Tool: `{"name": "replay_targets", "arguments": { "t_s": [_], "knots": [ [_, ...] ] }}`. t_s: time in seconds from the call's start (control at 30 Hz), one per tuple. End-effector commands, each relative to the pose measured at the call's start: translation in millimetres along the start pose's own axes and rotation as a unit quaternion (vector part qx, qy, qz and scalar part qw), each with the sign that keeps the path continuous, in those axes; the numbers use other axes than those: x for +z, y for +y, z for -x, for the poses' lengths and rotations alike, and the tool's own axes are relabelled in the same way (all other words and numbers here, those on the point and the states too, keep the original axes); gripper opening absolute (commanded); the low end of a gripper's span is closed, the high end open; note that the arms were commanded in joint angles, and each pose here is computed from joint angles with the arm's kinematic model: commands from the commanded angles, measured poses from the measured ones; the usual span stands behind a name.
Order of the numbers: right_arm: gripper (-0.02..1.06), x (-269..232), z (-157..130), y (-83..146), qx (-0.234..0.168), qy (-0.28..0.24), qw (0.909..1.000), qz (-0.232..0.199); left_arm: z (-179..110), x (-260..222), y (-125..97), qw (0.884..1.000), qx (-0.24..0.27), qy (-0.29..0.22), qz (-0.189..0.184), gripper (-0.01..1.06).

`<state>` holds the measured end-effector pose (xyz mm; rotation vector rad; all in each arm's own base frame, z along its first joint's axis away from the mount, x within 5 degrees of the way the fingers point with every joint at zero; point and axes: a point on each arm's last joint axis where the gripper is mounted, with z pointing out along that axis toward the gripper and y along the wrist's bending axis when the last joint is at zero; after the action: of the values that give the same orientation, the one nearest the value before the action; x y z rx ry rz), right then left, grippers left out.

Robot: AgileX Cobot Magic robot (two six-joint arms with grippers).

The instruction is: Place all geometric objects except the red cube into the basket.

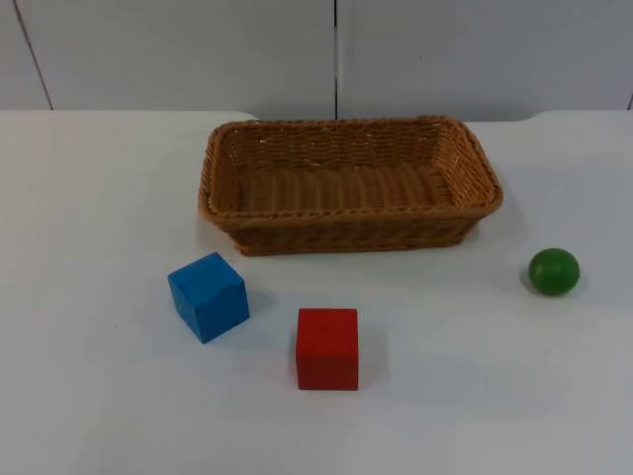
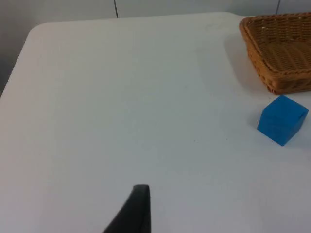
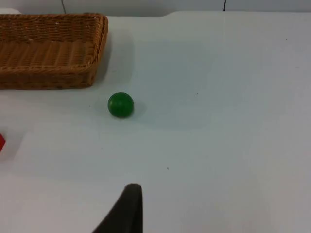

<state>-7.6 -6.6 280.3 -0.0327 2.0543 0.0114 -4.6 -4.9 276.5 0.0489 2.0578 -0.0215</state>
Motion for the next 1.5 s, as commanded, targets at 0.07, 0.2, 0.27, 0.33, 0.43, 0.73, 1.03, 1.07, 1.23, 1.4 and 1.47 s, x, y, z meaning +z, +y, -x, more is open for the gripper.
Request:
{"name": "replay_targets", "arguments": {
  "t_s": [0.07, 0.2, 0.27, 0.33, 0.43, 0.73, 1.03, 1.07, 1.23, 1.4, 1.47],
  "knots": [
    [1.05, -6, 13, 1, 0.004, -0.013, 0.9999, 0.0, 5, 0, -2, 1.0, -0.013, -0.002, -0.009, 1.05],
    [1.05, 0, 27, 1, 0.002, 0.005, 1.0, 0.0, 16, 4, -2, 1.0, -0.019, 0.002, -0.016, 1.05],
    [1.05, 7, 38, 2, 0.0, 0.013, 0.9999, 0.001, 22, 10, -3, 0.999, -0.024, 0.008, -0.02, 1.05],
    [1.05, 11, 43, 2, 0.0, 0.013, 0.9999, 0.001, 26, 14, -3, 0.999, -0.029, 0.011, -0.026, 1.05],
    [1.05, 26, 58, 4, -0.001, 0.031, 0.9995, 0.004, 36, 27, -6, 0.997, -0.051, 0.025, -0.047, 1.05],
    [1.05, 74, 89, 9, -0.002, 0.087, 0.9962, 0.008, 56, 67, -4, 0.995, -0.069, 0.055, -0.048, 1.05],
    [1.05, 129, 90, 12, -0.007, 0.17, 0.9853, 0.007, 82, 106, 0, 0.99, -0.065, 0.118, -0.048, 1.05],
    [1.05, 129, 90, 12, -0.007, 0.17, 0.9853, 0.007, 82, 106, 0, 0.99, -0.065, 0.118, -0.048, 1.05],
    [1.05, 146, 86, 13, -0.008, 0.206, 0.9785, 0.007, 100, 128, -1, 0.985, -0.057, 0.152, -0.064, 1.05],
    [1.05, 145, 86, 13, -0.008, 0.206, 0.9785, 0.007, 101, 143, -7, 0.976, -0.028, 0.191, -0.106, 1.05],
    [1.05, 145, 86, 13, -0.008, 0.206, 0.9785, 0.007, 102, 146, -8, 0.973, -0.02, 0.197, -0.116, 1.05]
  ]
}}
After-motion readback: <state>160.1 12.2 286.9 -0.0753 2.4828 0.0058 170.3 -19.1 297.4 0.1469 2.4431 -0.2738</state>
